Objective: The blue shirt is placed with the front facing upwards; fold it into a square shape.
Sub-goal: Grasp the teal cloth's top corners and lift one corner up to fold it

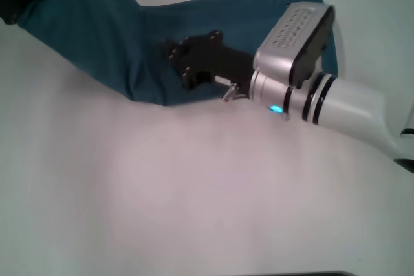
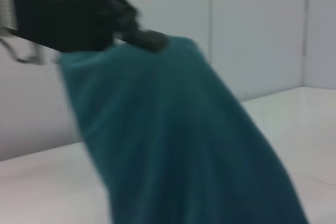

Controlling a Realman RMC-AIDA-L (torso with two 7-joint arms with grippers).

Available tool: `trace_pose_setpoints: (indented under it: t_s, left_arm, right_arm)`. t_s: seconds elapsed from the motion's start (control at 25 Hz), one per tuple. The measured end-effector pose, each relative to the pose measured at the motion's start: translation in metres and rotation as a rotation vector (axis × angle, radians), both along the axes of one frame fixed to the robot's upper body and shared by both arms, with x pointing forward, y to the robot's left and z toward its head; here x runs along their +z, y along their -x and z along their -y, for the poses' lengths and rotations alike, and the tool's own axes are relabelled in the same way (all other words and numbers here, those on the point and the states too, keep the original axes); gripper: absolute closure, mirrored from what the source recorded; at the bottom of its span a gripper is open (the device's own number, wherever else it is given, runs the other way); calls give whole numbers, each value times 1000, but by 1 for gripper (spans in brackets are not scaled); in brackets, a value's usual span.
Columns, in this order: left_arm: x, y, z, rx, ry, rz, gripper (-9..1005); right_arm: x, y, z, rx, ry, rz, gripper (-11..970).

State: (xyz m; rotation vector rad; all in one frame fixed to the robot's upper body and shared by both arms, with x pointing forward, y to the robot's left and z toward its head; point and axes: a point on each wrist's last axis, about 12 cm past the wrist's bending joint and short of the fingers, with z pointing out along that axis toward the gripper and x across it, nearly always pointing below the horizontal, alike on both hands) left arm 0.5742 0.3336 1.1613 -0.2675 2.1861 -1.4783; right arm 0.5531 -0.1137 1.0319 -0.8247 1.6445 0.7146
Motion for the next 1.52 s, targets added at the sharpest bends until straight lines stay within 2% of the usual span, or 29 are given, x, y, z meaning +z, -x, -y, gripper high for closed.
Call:
trace_pose_setpoints:
  t_s: [0.24, 0.52, 0.64, 0.8, 0.92, 1.16, 1.36, 1.52]
  left_arm:
    - [3, 11, 0, -60, 28, -2, 951]
    - [3, 25, -22, -5, 61, 3, 951]
    - [3, 28, -23, -8, 77, 8, 951]
    - [6, 24, -11, -47, 100, 24, 951]
    - [15, 19, 4, -101, 132, 64, 951]
    - [30, 6, 33, -197, 153, 113, 950]
    - [35, 1, 41, -223, 150, 127, 950]
    - [34, 1, 38, -203, 145, 127, 950]
  right_arm:
    - [-1, -5, 5, -29, 14, 9, 934]
    - [-2, -10, 8, -63, 45, 16, 934]
    - [0, -14, 5, -82, 57, 34, 934]
    - [2, -20, -9, -70, 124, 27, 933]
    - [2, -24, -22, -45, 202, 12, 933]
    - [8, -23, -41, 18, 228, 46, 933]
    - [10, -14, -57, 117, 265, 79, 933]
    - [10, -10, -54, 99, 226, 76, 932]
